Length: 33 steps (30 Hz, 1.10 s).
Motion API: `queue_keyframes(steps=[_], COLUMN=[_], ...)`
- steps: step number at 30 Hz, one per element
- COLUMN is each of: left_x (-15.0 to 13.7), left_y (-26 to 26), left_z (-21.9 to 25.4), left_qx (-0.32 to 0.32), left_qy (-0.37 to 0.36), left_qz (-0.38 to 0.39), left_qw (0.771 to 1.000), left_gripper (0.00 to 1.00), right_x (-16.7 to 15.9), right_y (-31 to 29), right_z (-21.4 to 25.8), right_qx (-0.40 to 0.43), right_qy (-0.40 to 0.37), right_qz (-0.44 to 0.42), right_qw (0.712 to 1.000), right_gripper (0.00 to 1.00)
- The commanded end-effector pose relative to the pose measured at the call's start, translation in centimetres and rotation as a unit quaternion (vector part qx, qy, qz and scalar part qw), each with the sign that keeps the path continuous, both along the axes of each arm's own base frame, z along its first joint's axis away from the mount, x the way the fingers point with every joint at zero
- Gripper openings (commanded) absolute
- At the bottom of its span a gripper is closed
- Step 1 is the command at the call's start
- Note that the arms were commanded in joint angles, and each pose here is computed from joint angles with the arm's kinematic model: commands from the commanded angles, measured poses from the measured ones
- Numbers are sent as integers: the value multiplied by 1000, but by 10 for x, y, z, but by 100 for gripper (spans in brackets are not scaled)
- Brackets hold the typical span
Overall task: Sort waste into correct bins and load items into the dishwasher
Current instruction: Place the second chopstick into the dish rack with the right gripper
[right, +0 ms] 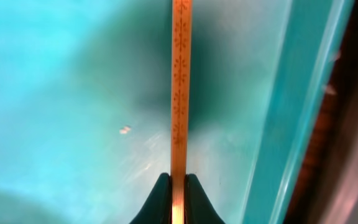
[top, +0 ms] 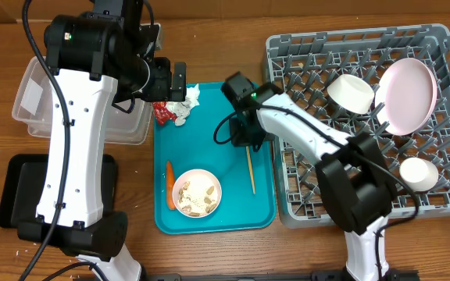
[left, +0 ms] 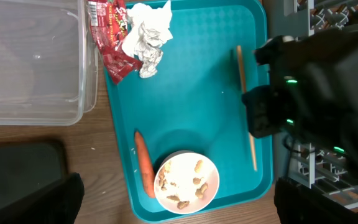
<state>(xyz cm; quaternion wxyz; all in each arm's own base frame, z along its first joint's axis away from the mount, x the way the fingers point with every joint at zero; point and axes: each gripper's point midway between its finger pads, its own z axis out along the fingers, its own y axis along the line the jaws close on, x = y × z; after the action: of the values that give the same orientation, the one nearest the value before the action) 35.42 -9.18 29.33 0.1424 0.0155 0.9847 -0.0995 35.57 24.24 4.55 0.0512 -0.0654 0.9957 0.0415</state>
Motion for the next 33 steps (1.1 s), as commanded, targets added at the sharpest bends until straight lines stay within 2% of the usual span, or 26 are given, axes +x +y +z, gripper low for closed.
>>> queue_keyframes(steps=[1,6,11,14,18,22,25,26,28,29,31,33], left_x=[-5,-5,-5,-5,-5,-5,-5,-5,-5,-5,-6,-6], left_y=[0,0,0,-1,-1,-1,0,0,-1,-1,-2,-4], left_z=[17,17,17,17,17,17,17,17,17,17,18,18], left_qx=[-8,-8,-8,-8,-8,-8,-7,-7,-7,-8,-12,-16], left_qy=[-26,-26,-26,-27,-27,-27,-27,-27,-27,-27,-26,-25], left_qz=[-9,-9,-9,-9,-9,-9,-11,-11,-11,-11,-13,-14], left_qw=[1000,1000,1000,1000,1000,1000,1000,1000,1000,1000,1000,999], left_gripper=[100,100,100,100,100,100,100,100,100,100,100,100], right_x=[16,15,19,22,21,14,13,15,18,19,17,14], right_y=[16,-15,-73,-102,-122,-112,-106,-106,-105,-104,-104,-99], right_z=[109,186,212,199,150,92,75,75,78,81,93,108], right_qx=[72,93,68,42,16,26,26,21,18,20,25,41], right_qy=[-102,-165,-189,-169,-116,-61,-59,-66,-76,-77,-79,-84], right_qz=[29,17,-24,-29,-38,-28,-20,-19,-18,-20,-23,-19], right_qw=[992,982,979,984,992,997,998,997,997,997,996,995], right_gripper=[4,4,4,4,4,4,4,7,43,53,68,77])
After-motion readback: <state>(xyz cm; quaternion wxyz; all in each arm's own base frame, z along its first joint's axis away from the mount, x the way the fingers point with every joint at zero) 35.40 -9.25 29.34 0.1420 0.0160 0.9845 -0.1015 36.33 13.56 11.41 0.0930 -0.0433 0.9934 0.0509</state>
